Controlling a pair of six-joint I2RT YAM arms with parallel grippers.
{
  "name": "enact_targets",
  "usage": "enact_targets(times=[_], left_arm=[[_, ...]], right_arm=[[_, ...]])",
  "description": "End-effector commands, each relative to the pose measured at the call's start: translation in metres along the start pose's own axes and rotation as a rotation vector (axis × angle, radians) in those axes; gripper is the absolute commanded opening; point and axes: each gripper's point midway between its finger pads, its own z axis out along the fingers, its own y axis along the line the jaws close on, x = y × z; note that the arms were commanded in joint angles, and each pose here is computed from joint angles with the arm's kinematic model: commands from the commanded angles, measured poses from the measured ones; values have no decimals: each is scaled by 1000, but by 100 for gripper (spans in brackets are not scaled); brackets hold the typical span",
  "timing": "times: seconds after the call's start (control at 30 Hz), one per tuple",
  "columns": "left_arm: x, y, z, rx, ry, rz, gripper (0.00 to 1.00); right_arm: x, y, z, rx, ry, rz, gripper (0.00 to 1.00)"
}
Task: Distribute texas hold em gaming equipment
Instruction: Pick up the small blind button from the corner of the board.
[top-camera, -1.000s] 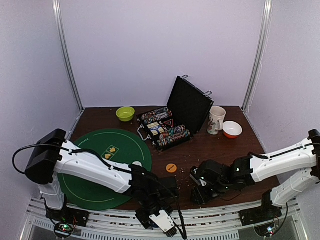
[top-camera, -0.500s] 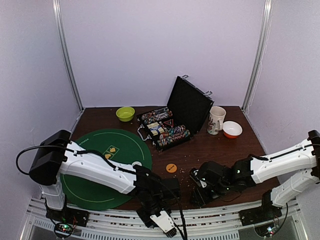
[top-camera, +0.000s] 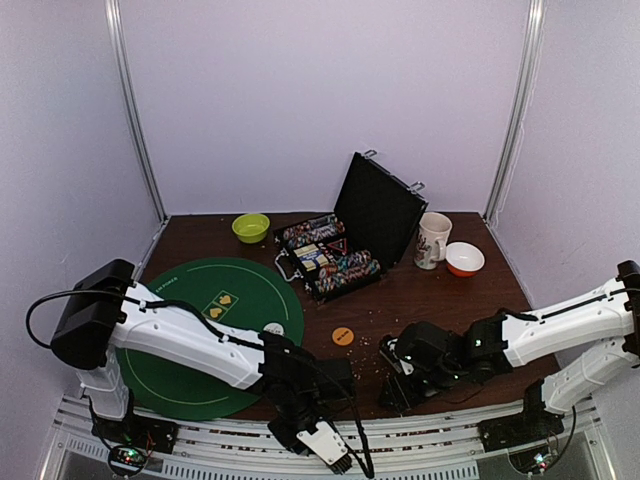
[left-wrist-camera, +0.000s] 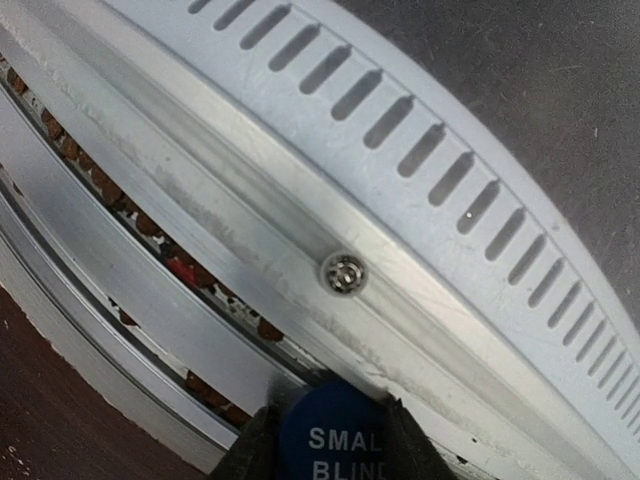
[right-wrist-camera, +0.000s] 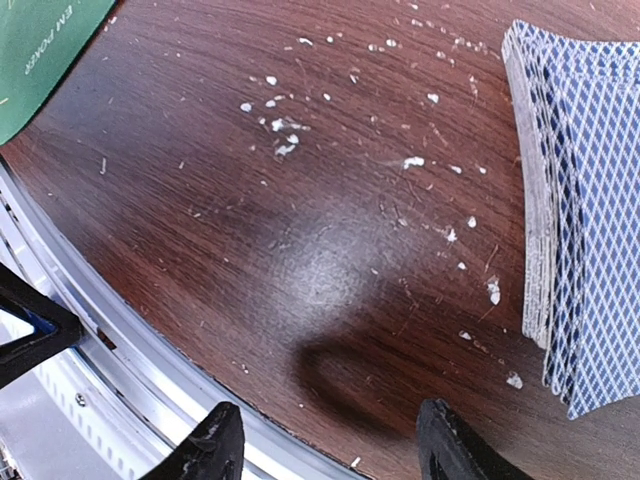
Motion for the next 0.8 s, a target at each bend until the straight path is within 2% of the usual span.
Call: enact_targets(times=[0.0,0.3,0.37,0.43,0.77], left_arm=[[20,-5,8,10,79,-52,35],[20,-3,5,-11,75,-84,22],[18,-1,2,-20,71,-91,14],[16,1,-2,-34,66,-102,0],[-4,2,-36,-67,-27,-192,0]], right_arm=[[-1,-1,-4,-4,-13,3,62],[-1,2,-2,-3,-2,-7,62],[-1,2,-3,-1,1,-10,62],[-2,2,-3,0,1,-9,62],[-7,9,-7,-3,4,-25,62]])
